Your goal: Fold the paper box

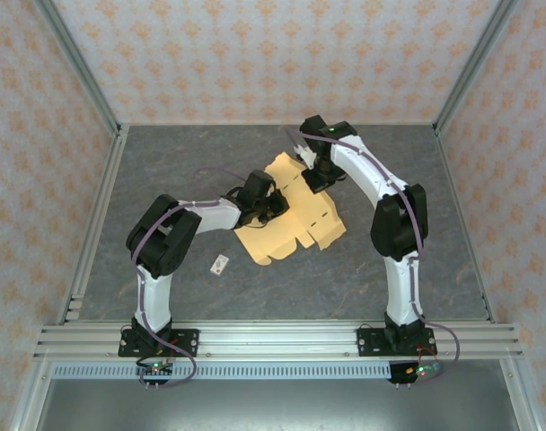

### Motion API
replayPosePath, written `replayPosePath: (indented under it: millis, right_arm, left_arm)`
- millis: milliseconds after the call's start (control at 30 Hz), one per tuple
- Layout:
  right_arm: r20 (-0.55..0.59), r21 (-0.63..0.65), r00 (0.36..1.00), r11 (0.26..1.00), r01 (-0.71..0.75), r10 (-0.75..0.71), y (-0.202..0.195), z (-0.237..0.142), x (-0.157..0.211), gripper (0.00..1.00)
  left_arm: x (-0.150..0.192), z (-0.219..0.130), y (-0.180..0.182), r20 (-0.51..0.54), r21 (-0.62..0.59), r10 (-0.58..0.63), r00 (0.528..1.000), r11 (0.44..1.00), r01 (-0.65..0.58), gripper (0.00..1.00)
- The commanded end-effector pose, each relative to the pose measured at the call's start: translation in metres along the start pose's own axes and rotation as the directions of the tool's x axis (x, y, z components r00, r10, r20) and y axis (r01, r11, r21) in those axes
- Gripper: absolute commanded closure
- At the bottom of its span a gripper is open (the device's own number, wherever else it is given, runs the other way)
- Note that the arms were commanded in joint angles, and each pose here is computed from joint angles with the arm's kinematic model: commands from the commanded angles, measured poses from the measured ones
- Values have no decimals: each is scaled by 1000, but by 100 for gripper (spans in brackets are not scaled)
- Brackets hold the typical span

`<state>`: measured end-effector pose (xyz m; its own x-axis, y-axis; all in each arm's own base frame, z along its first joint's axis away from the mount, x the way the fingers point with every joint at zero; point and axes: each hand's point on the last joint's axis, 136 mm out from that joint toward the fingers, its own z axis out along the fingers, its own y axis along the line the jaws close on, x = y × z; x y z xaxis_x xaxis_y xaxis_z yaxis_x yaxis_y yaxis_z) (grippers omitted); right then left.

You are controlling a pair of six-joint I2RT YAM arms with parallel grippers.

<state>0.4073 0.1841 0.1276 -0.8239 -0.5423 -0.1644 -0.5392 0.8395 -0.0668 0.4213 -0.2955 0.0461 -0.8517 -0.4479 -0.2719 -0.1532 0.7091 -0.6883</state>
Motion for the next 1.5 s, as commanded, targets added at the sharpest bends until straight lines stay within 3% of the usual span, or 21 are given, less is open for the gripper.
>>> replayPosePath:
  millis: [0,400,1467]
  right_arm:
    - [3,9,1000,1000,-15,15,-5,4,-3,100]
    - [-43,-11,999,1000,-29,28,-6,21,-3,100]
    - [-42,-17,998,999,-40,39,-10,29,-5,100]
  left_arm:
    - [-8,3,-2,6,-17,-34,999,999,35,92]
    - [-11,-1,-7,20,-10,-48,999,999,48,92]
    - [11,13,25,-36,-87,-105,994,991,102,97]
